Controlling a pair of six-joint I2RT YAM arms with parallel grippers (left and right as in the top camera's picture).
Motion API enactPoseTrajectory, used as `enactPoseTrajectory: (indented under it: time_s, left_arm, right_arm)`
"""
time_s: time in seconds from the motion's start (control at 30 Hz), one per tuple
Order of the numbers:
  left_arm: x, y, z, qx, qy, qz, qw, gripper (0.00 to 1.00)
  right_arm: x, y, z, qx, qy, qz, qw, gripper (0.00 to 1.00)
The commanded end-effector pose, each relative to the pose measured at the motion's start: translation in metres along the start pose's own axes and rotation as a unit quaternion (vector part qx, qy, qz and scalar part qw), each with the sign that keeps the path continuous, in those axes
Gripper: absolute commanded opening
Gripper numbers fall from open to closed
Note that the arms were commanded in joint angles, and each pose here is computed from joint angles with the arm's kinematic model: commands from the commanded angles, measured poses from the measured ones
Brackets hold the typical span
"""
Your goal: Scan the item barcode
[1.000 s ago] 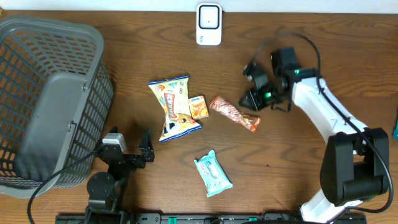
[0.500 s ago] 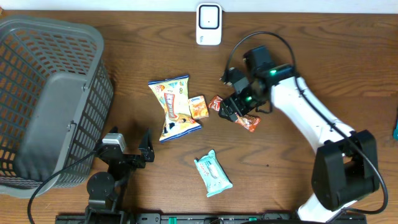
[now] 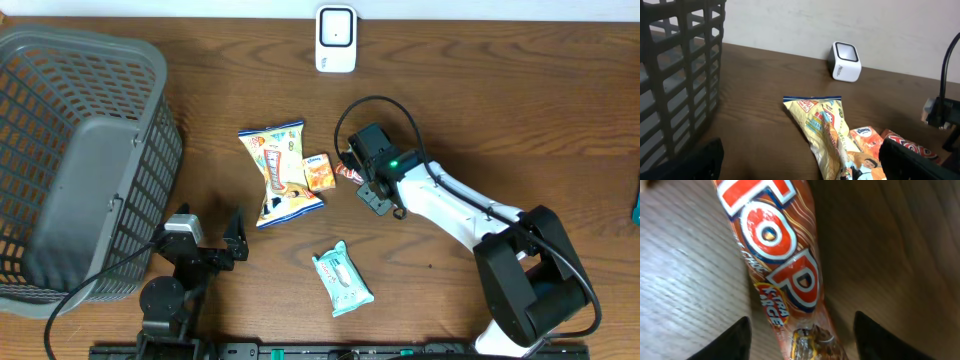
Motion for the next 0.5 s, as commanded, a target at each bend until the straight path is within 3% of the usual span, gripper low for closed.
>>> enactPoseTrajectory:
  time_s: [0.0, 0.1, 0.2, 0.47]
  left_arm:
    - [0.0, -0.015, 0.002, 0.021, -0.001, -0.008, 1.0, 0.98]
    - [0.0, -0.015, 0.002, 0.021, -0.001, -0.008, 1.0, 0.98]
    - [0.0, -0.015, 0.002, 0.021, -0.001, -0.008, 1.0, 0.98]
    - [0.0, -0.015, 0.002, 0.021, -0.001, -0.008, 1.0, 0.98]
  right_arm:
    - [-0.006, -0.006, 0.007, 0.007, -0.031, -0.012, 0.999, 0.46]
    - [-0.011, -0.004, 0.007, 0.002, -0.048, 0.005, 0.999, 0.3]
    - [-0.017, 0.006, 0.0, -0.013, -0.065, 0.036, 0.997, 0.03]
    - [-0.005, 0.03, -0.022, -0.025, 0.016, 0.068, 0.997, 0.01]
Point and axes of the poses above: each gripper's point midway between its finger pads, its own z axis out along the fingers, its own x axis along the line the jaws close on, y = z × x, the point moved 4 cm from there along -z, back along the fingers, and after that the axes turned 13 degrees about z, right-handed, at the moved point
